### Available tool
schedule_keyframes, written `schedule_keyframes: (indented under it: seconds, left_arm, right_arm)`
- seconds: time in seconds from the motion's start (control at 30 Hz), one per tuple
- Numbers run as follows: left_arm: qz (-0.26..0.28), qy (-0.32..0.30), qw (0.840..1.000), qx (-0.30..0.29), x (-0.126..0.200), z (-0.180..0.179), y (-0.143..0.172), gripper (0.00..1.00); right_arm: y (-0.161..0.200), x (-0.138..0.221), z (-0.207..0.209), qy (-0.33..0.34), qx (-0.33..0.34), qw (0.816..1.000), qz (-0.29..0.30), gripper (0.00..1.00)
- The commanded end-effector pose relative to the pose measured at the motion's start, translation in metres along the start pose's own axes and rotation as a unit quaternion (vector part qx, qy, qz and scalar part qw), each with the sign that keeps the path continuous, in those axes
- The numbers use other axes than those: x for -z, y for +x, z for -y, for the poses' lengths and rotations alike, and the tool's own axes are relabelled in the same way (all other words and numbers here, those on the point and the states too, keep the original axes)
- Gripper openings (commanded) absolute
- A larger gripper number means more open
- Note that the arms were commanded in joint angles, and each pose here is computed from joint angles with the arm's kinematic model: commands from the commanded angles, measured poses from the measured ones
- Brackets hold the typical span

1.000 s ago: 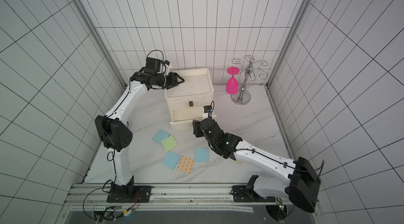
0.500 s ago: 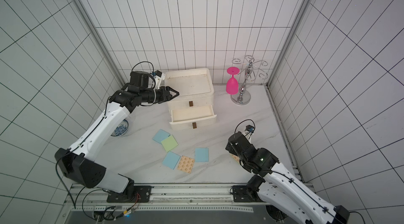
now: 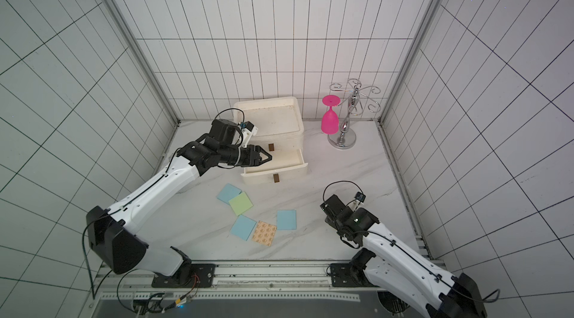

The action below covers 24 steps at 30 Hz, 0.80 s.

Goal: Please put the sticky notes in the drawer by color
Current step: Pick up the sticky notes from the center of the board.

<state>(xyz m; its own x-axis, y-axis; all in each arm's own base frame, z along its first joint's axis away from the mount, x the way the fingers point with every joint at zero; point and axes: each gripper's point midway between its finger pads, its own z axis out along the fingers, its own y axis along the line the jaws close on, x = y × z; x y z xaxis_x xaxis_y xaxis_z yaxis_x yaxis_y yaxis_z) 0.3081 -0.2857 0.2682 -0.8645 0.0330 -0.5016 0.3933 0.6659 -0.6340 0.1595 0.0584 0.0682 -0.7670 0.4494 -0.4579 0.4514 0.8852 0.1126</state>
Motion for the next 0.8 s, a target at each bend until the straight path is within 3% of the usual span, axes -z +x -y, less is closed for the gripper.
schedule_keyframes:
  seconds: [0.0, 0.27, 0.4, 0.67, 0.77]
  left_arm:
    - [0.027, 0.007, 0.999, -0.016, 0.008, 0.012, -0.008, 0.58]
    - [0.036, 0.017, 0.999, -0.016, 0.014, 0.018, -0.001, 0.58]
    - [0.035, 0.017, 0.999, -0.014, 0.012, 0.016, 0.002, 0.59]
    - [0.032, 0.019, 0.999, -0.016, 0.01, 0.015, 0.004, 0.59]
    - [0.03, 0.016, 0.999, -0.015, 0.008, 0.012, 0.005, 0.59]
  right_arm:
    - [0.003, -0.01, 0.001, 0.001, -0.038, 0.999, -0.004, 0.92]
    - [0.009, -0.031, -0.018, -0.009, -0.045, 0.998, -0.045, 0.98]
    - [0.008, -0.038, -0.024, 0.018, -0.008, 0.998, -0.057, 0.99]
    - [0.013, -0.054, -0.026, 0.047, 0.013, 0.996, -0.074, 0.98]
    - [0.011, -0.053, -0.03, 0.042, 0.032, 0.996, -0.075, 0.93]
